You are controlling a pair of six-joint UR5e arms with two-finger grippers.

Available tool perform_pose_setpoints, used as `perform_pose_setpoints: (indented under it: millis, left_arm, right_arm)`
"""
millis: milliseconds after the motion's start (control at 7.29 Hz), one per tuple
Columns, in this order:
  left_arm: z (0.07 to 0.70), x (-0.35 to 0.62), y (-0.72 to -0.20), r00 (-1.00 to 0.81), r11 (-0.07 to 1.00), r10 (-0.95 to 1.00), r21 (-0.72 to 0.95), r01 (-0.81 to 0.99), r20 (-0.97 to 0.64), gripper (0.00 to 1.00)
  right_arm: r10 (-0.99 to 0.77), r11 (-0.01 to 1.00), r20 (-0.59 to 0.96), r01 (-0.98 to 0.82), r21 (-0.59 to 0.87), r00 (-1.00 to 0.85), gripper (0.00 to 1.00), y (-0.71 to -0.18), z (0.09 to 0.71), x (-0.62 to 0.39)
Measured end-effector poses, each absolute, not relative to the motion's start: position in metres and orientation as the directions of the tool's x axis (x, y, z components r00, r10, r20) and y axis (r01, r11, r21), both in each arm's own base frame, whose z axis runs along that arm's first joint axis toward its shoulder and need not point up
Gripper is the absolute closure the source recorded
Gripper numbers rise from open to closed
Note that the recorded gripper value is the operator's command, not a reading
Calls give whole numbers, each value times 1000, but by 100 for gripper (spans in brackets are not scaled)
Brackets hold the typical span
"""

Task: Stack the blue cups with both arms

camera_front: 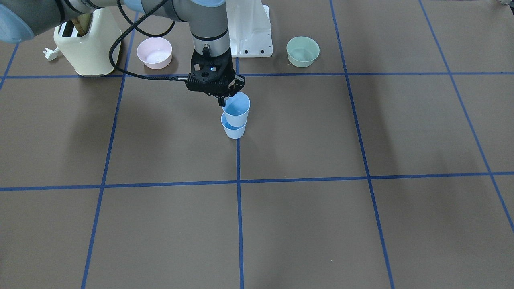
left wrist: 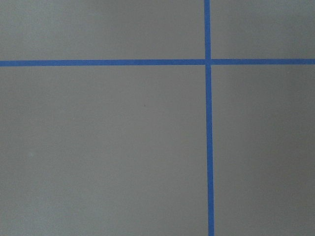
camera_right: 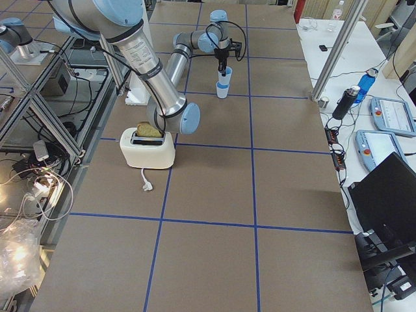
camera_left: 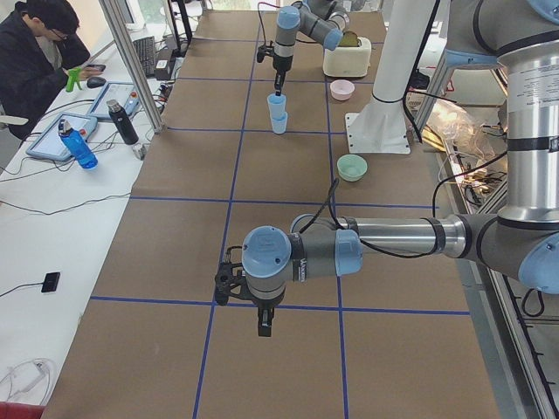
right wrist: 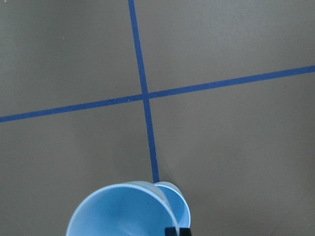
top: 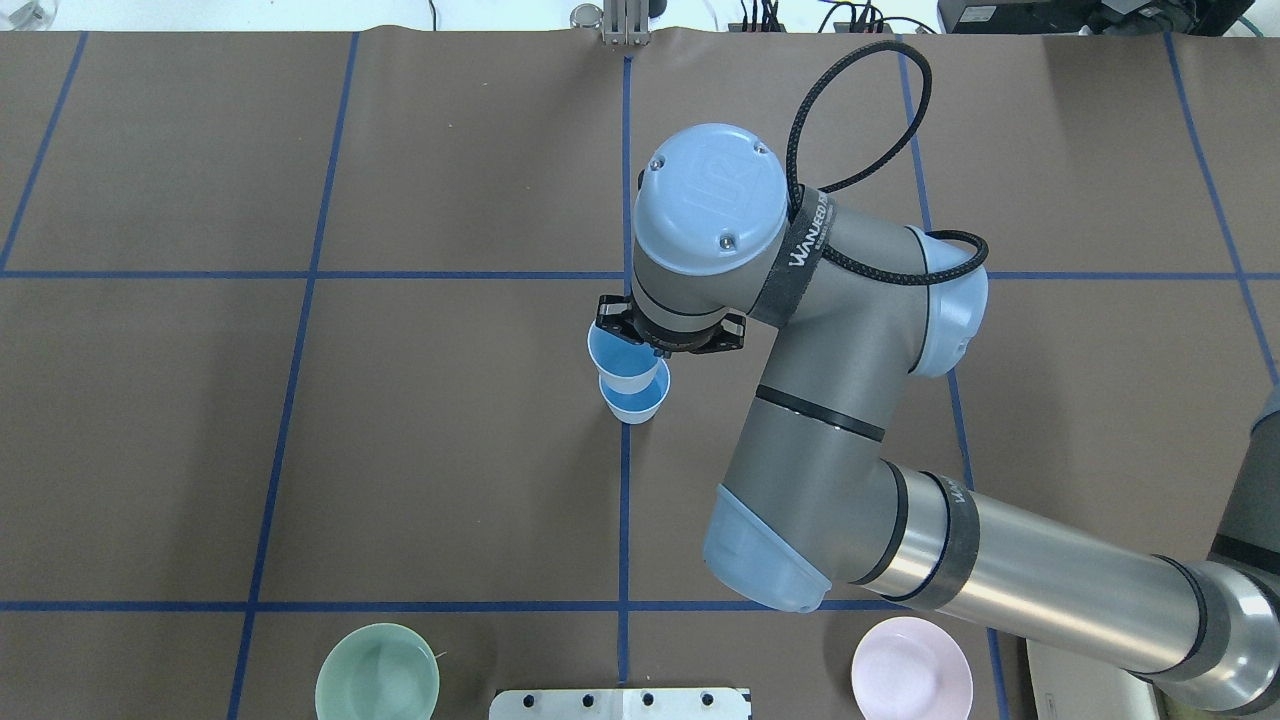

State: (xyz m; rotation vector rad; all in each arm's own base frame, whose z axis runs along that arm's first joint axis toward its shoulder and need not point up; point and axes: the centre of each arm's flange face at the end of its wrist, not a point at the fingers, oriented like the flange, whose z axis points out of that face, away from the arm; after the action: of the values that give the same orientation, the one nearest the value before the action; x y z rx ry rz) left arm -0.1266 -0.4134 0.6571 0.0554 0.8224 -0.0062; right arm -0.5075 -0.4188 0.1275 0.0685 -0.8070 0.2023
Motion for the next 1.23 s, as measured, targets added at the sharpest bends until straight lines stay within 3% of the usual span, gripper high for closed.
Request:
perform_pose_setpoints:
  millis: [137, 274, 411, 823, 1234]
  left_arm:
    - [658, -127, -413, 680, 999, 16, 47, 27, -733, 1]
    - [658, -127, -413, 680, 999, 15, 46, 27, -733, 1]
    - [658, -127, -413, 680, 999, 15, 45, 27, -733, 1]
    - [661, -127, -413, 680, 999, 13, 41, 26, -733, 1]
    - [666, -127, -412, 683, 999, 2, 27, 26, -731, 1]
  right_arm:
    - [152, 979, 711, -204, -13, 687, 95, -416, 135, -514]
    - [146, 980, 705, -198, -7, 694, 15, -411, 139, -521]
    - [139, 981, 703, -192, -3, 697, 0, -407, 140, -526]
    - [118, 980, 716, -198, 29, 688, 0, -409, 134, -523]
    - [96, 977, 709, -204, 69, 699, 0, -485, 154, -447]
